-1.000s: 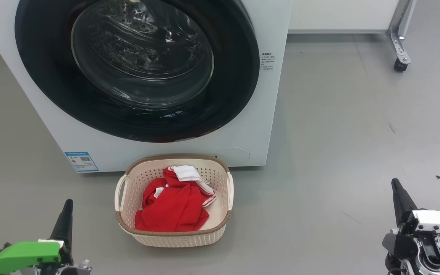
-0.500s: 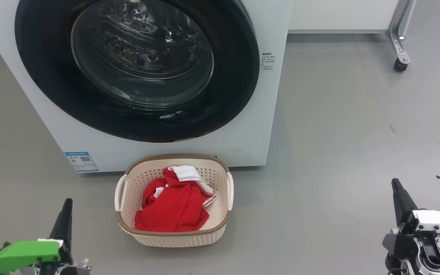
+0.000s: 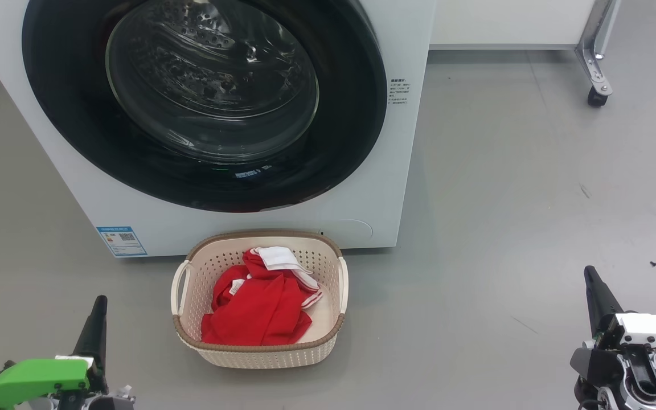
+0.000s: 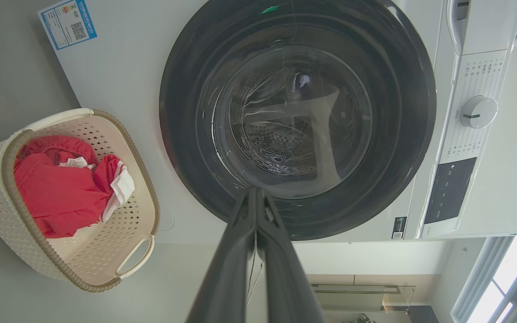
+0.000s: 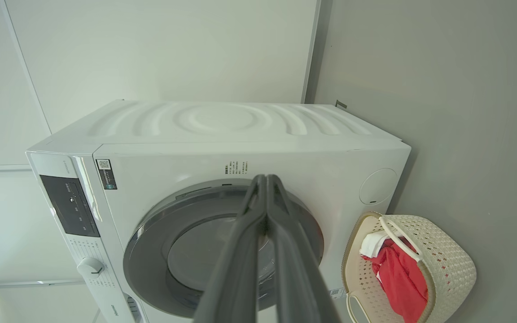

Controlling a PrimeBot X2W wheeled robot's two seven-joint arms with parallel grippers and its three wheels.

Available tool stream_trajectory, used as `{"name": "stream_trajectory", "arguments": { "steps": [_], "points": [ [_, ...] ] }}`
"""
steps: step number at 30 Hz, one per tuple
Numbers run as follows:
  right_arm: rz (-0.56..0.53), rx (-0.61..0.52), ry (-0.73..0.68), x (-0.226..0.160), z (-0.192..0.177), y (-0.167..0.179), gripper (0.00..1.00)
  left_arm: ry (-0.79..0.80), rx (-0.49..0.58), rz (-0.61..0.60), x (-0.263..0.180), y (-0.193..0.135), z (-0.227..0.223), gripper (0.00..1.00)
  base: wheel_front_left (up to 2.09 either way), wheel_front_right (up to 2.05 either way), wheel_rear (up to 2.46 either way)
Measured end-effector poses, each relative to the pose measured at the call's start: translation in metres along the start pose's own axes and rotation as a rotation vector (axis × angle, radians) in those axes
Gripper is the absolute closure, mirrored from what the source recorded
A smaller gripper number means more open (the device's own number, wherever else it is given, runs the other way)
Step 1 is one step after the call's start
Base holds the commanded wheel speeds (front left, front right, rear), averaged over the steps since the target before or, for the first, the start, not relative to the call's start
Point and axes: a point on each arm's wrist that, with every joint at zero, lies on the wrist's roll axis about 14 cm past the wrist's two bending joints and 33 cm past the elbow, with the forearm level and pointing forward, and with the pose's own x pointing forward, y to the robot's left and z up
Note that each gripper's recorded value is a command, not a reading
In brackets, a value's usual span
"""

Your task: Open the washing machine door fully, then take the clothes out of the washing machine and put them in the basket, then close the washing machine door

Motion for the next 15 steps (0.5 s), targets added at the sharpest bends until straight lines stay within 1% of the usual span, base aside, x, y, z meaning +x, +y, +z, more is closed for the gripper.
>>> {"name": "stream_trajectory", "arguments": {
  "steps": [15],
  "points": [
    [0.0, 0.001, -0.001, 0.0, 0.0, 0.0001, 1.0, 0.0, 0.0, -0.001, 0.0001, -0.0003, 0.0, 1.0, 0.0, 0.0, 0.0]
  ]
}}
